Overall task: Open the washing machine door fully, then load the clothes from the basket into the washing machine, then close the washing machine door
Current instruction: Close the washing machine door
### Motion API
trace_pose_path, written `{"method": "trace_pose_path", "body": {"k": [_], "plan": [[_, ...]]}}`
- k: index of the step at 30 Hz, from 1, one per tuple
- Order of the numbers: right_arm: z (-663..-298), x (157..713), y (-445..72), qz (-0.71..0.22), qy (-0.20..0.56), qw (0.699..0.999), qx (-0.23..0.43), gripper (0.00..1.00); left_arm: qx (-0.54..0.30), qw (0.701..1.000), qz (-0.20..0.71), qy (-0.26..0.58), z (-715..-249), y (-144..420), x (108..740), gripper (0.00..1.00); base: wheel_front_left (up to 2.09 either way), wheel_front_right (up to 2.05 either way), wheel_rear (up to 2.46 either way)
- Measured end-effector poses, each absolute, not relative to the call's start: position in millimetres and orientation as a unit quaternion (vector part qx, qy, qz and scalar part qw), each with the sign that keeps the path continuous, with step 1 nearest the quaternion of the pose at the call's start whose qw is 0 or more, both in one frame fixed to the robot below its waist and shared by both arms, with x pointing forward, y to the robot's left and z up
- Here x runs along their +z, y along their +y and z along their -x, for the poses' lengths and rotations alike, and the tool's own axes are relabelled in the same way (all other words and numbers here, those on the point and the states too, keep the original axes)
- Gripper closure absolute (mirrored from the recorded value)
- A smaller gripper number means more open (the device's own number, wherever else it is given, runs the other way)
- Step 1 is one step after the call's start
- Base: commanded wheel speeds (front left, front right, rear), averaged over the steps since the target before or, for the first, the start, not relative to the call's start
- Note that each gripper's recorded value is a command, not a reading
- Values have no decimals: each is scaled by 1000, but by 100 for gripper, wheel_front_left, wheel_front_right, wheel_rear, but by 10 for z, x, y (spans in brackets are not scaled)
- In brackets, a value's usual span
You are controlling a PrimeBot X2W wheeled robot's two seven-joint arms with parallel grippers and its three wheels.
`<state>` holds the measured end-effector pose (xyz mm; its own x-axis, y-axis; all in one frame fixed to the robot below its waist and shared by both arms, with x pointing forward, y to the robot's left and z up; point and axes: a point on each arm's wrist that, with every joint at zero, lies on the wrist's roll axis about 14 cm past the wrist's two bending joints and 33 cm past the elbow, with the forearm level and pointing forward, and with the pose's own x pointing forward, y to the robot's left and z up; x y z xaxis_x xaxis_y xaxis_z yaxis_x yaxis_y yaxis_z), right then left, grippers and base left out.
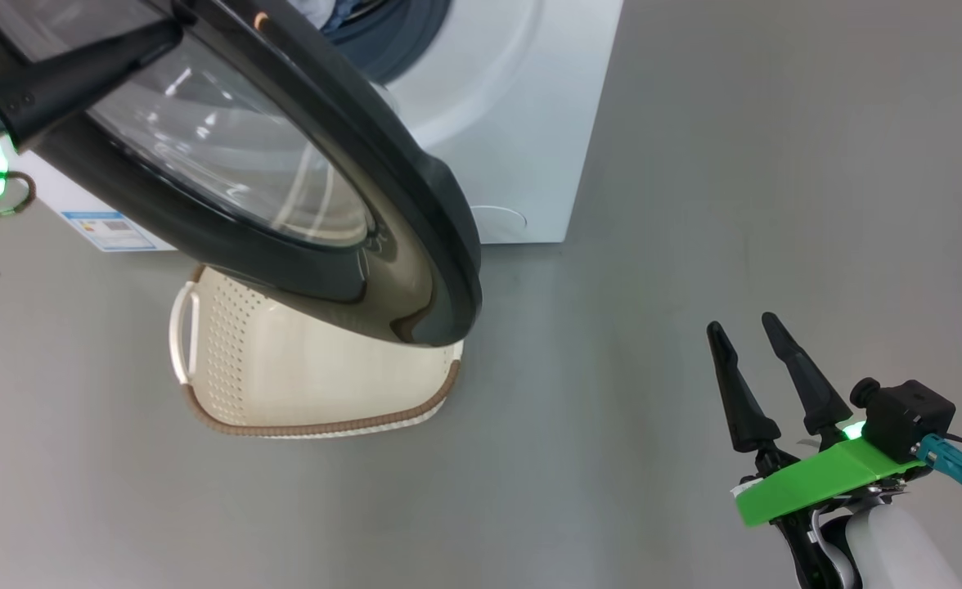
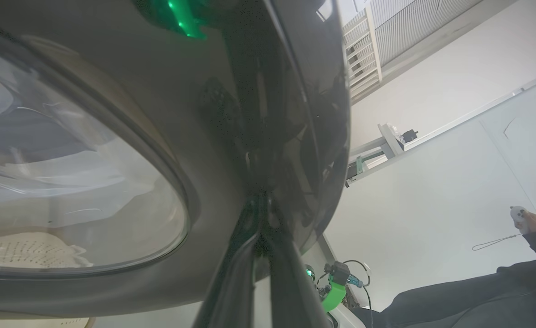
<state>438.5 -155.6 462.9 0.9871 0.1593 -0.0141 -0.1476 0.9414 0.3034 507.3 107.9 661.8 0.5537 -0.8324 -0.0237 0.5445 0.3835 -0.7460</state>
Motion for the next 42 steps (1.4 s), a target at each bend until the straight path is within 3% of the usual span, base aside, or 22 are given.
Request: {"method": "trace_pose_path", "body": {"k": [9,12,13,14,42], "plan": [[-4375,4728,-1452,-151,10,984,96,0,-375,822,368,220,-4826,1343,6302,100,0,0,0],[-4365,4757,-1419,-150,7,983,102,0,-350,829,378,219,-4732,1483,6191,52,0,0,0],[-4365,4772,-1407,-149,5,983,104,0,-342,831,381,219,-4701,1522,6156,10,0,0,0],[-4364,4786,-1396,-149,4,983,107,0,-333,833,384,218,-4671,1562,6120,0,0,0,0],[-4249,4749,-1535,-132,12,986,98,0,-134,879,425,169,-4261,1989,5060,0,0,0,0]]}}
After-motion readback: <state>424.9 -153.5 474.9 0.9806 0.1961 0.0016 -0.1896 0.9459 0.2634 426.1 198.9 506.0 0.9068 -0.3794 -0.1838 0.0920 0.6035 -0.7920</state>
